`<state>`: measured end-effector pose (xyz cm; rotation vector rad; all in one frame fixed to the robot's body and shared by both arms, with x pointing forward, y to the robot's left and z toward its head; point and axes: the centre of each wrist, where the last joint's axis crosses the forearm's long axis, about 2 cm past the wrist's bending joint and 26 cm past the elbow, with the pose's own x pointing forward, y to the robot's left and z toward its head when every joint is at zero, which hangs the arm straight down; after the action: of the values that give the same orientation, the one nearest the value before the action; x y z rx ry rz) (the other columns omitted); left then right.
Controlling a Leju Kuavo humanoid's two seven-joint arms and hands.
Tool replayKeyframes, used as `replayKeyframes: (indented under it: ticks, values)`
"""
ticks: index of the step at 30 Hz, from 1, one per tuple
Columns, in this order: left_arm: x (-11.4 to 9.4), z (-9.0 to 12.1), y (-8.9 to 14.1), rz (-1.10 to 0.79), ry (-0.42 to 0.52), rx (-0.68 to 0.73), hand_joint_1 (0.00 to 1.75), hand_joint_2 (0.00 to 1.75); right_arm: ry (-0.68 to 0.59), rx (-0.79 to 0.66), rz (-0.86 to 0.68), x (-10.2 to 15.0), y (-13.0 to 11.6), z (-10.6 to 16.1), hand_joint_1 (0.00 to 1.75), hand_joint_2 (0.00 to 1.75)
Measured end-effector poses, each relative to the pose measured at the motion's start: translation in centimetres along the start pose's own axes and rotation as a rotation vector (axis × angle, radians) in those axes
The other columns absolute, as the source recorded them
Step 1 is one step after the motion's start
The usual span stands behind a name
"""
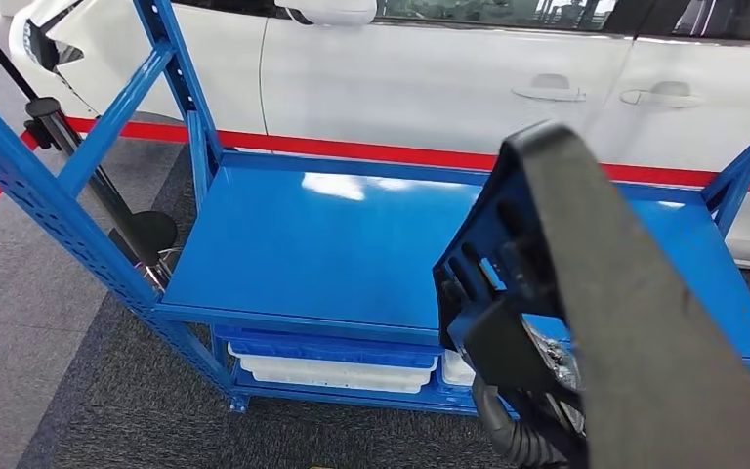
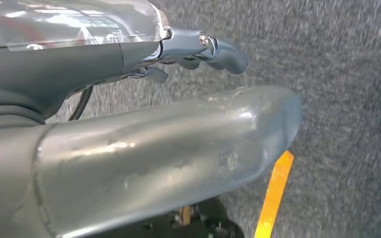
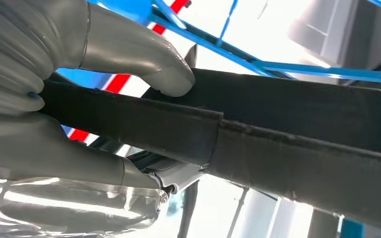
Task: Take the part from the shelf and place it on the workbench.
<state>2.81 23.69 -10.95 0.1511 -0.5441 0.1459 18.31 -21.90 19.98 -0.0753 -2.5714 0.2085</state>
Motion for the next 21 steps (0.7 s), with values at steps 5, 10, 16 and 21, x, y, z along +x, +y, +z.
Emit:
replayKeyframes:
  ticks: [5,10,16,21]
  values:
    - [0.0,0.1,-0.4,0.016,0.007,0.001,0.00,0.00,0.052,0.058,-0.047,0.0,-0.2,0.9,1.75,1.75]
    - [-0.1,0.2,-0.4,0.015,0.017,0.021,0.00,0.00,0.087,0.194,-0.183,-0.3,-0.5,3.3,1.75,1.75]
    - [-0.2,0.2,-0.4,0.001,0.017,0.024,0.00,0.00,0.152,0.236,-0.236,-0.4,-0.5,6.1,1.75,1.75]
    - [0.3,0.0,-0.4,-0.026,-0.001,0.010,0.00,0.00,0.166,0.251,-0.212,-0.5,-0.3,6.8,1.75,1.75]
